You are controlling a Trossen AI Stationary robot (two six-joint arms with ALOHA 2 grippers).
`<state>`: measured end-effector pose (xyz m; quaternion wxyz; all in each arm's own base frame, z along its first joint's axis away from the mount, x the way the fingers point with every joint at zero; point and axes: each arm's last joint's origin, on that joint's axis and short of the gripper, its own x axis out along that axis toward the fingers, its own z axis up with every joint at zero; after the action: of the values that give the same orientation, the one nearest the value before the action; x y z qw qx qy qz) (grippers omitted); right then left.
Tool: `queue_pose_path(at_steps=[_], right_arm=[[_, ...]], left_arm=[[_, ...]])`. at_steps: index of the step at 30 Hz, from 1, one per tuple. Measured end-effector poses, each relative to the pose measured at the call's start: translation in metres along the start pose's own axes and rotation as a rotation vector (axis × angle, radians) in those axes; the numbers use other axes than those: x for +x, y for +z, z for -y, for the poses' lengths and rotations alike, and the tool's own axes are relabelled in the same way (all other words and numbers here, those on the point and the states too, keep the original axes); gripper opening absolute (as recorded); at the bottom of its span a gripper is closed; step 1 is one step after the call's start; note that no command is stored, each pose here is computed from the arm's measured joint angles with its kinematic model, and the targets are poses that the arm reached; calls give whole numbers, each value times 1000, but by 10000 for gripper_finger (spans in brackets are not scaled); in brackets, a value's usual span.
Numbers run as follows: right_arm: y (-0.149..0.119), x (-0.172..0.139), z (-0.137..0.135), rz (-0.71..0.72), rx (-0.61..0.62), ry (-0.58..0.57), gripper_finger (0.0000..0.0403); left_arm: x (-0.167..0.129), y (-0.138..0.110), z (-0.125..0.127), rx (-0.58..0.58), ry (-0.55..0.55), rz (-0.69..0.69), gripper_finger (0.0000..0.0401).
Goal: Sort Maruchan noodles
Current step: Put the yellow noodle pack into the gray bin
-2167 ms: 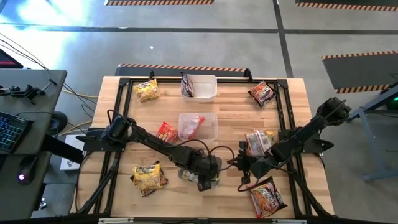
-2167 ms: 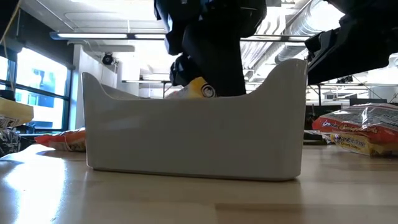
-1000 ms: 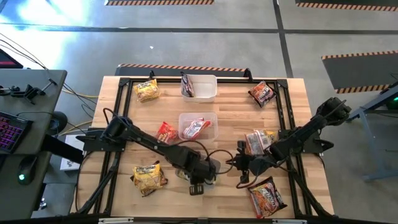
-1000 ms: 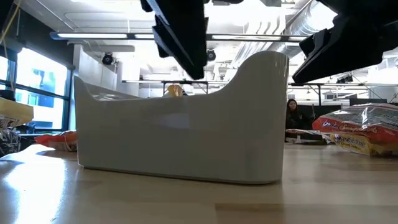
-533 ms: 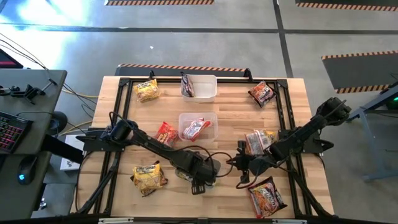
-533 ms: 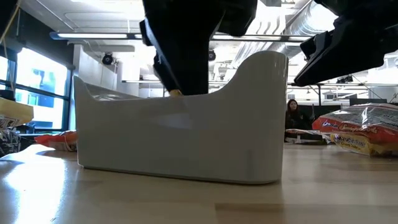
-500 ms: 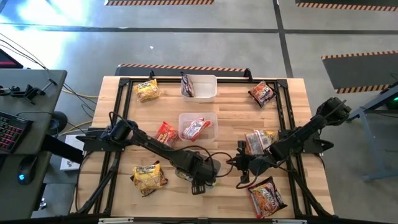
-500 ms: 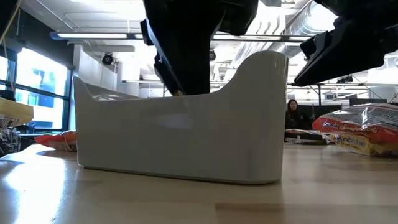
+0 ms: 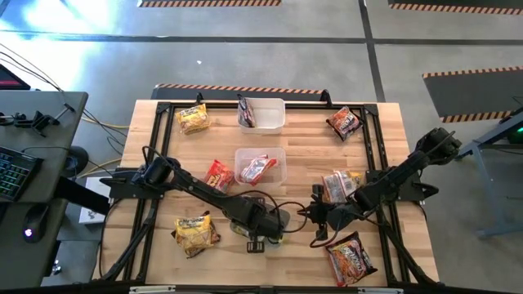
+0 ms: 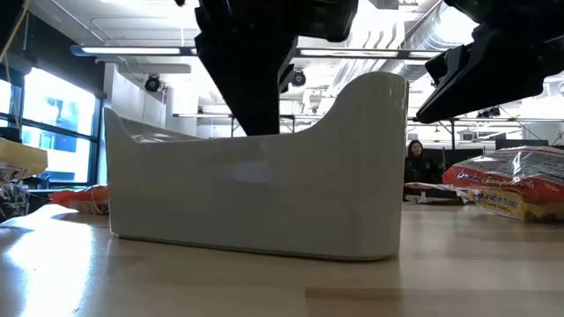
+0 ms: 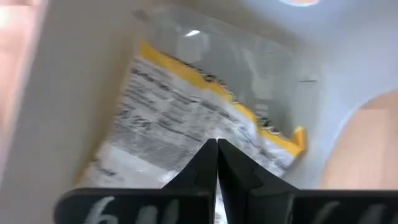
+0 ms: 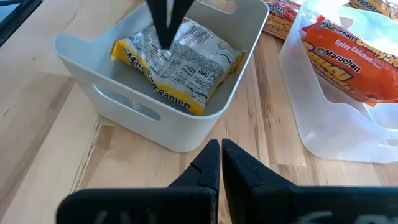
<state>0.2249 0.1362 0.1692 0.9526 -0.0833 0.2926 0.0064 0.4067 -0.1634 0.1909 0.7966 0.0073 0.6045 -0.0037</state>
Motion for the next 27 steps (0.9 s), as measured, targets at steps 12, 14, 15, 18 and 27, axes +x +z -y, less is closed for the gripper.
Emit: queue_pose_path(at_steps=[12,14,15,18,27], right_arm=[[0,0,0,2,41,1,1],[0,0,0,2,56,0,1],[0,0,0,2,65,1,1],[0,0,0,2,95,1,1],[1,0,-1,14,137,5,1]], left_arm=[[-1,2,7,231,-156,36,99],[-1,4,9,267,-190,51,119],[-1,5,9,280,-199,64,130],[4,7,10,287,-196,81,155],[12,9,4,308,-133,81,166]])
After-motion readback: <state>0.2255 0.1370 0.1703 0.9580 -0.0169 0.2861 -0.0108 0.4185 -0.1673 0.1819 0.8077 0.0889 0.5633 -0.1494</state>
